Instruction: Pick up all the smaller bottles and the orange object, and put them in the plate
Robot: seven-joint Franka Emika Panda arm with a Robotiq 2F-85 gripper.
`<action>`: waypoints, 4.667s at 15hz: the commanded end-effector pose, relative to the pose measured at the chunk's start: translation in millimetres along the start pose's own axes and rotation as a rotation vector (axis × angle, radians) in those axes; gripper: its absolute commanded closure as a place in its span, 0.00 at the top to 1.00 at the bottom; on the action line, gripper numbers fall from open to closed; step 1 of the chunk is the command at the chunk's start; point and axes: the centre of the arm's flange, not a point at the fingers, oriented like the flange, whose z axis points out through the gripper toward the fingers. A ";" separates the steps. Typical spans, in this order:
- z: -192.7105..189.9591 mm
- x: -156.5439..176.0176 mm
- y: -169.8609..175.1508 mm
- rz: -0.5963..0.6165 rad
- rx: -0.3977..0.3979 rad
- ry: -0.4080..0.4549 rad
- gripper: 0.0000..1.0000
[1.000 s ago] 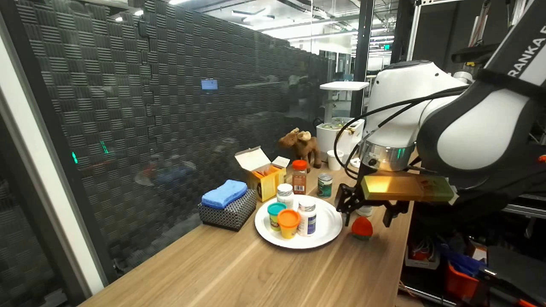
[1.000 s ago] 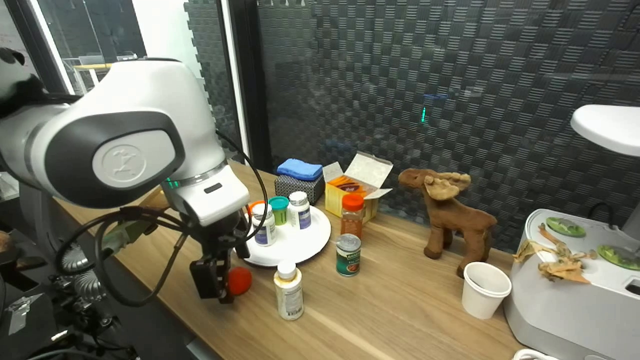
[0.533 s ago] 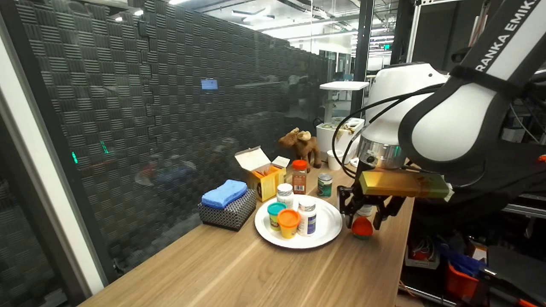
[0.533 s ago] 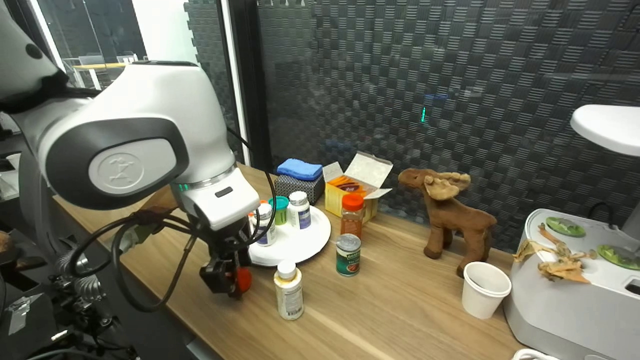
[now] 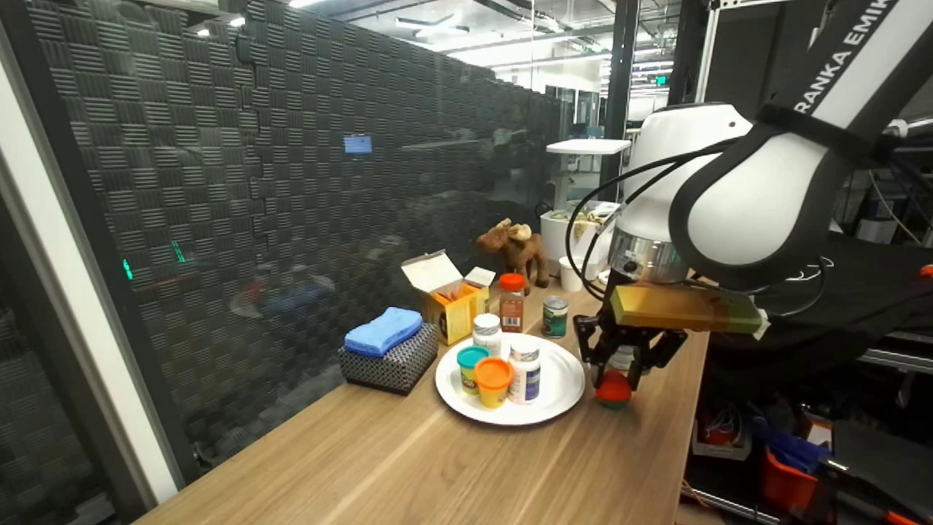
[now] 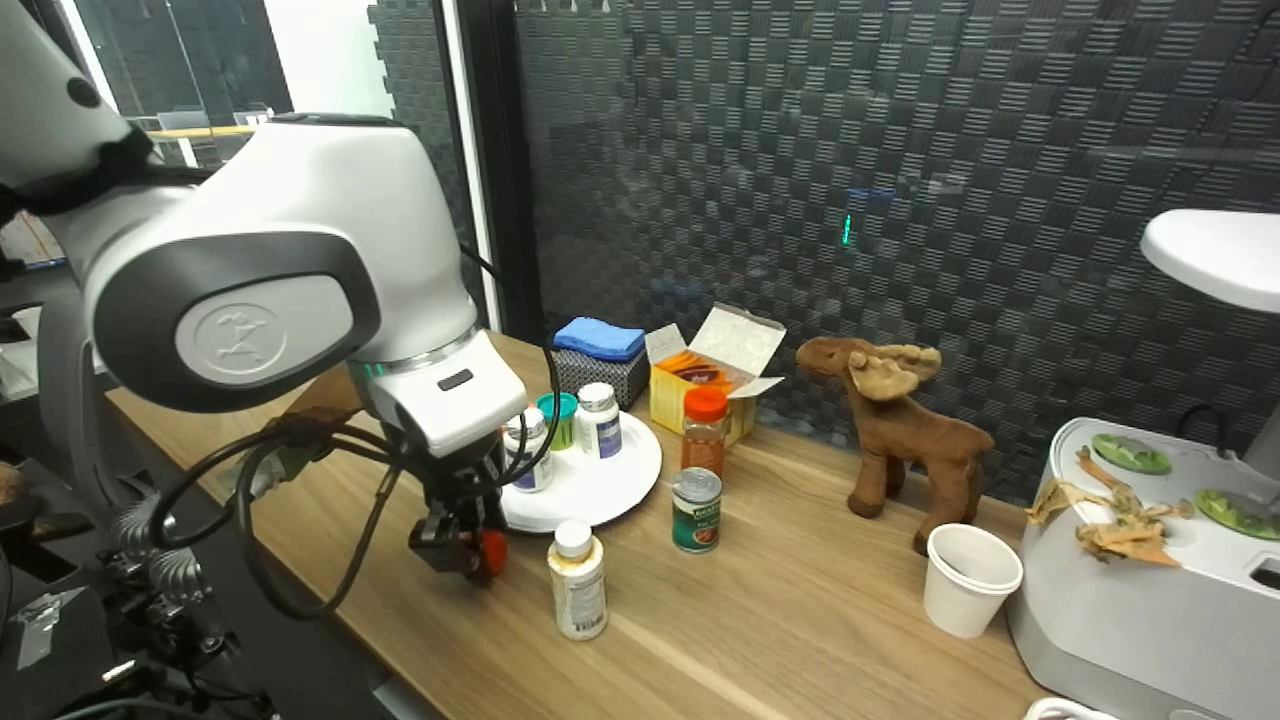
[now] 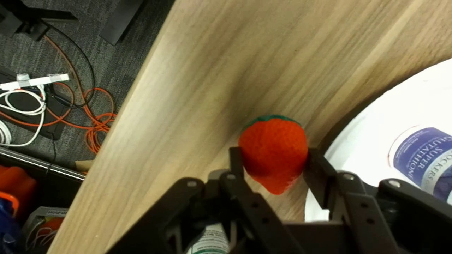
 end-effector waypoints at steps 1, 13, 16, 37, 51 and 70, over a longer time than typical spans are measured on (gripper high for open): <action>-19.2 -1.9 -4.0 -0.035 0.051 0.006 0.22; -34.5 33.6 -42.9 -0.093 0.146 -0.015 0.22; -31.4 44.5 -56.2 -0.098 0.160 -0.038 0.22; -4.5 52.1 -61.5 -0.119 0.114 -0.105 0.72; -32.6 54.8 -55.4 -0.131 0.197 -0.059 1.00; -97.4 116.8 -69.0 -0.324 -0.004 0.035 1.00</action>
